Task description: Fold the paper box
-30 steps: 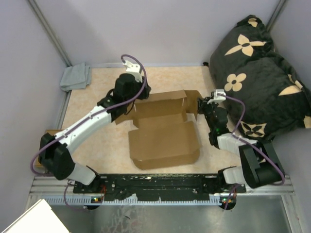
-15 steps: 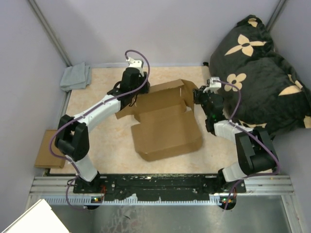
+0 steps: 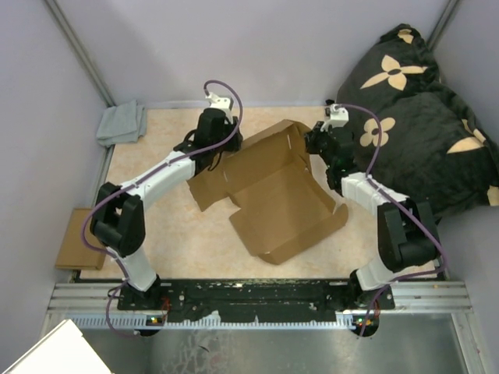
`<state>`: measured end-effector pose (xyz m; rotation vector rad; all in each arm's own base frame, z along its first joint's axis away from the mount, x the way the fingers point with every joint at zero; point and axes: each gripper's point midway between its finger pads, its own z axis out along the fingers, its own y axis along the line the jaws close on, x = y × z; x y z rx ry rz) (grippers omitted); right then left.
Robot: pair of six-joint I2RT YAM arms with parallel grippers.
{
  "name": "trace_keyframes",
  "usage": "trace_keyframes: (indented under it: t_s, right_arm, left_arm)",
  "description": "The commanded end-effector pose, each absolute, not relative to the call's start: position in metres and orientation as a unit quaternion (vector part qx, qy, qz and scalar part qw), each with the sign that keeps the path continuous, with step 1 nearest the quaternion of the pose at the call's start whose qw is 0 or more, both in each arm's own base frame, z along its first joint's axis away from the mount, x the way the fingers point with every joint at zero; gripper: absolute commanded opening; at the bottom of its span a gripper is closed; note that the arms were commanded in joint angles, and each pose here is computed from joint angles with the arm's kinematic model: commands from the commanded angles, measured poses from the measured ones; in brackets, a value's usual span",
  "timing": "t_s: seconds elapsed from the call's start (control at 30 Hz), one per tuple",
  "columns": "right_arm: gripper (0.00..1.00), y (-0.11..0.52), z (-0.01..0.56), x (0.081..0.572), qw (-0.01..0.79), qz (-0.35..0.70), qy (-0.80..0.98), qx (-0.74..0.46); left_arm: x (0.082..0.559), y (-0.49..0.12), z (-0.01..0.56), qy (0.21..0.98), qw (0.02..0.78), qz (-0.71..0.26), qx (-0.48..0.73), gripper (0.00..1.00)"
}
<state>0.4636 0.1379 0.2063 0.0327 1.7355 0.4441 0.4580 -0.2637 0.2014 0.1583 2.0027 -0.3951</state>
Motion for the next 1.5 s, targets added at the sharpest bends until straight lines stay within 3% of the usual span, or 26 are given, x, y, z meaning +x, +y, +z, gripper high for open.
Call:
trace_keyframes:
  t_s: [0.0, 0.37, 1.03, 1.47]
  right_arm:
    - [0.04, 0.140, 0.227, 0.478, 0.646, 0.201, 0.737, 0.016]
    - [0.04, 0.133, 0.194, 0.509, 0.622, 0.145, 0.769, 0.010]
    - [0.07, 0.151, 0.191, 0.541, 0.549, 0.162, 0.820, 0.026]
    - [0.09, 0.152, 0.178, 0.503, 0.523, 0.192, 0.829, 0.038]
  left_arm:
    - [0.455, -0.274, 0.191, 0.844, 0.500, -0.175, 0.088, 0.40]
    - [0.457, -0.274, 0.187, 0.850, 0.491, -0.165, 0.100, 0.39]
    - [0.483, -0.278, 0.179, 0.860, 0.480, -0.139, 0.101, 0.39]
    - [0.471, -0.279, 0.178, 0.860, 0.473, -0.166, 0.100, 0.38]
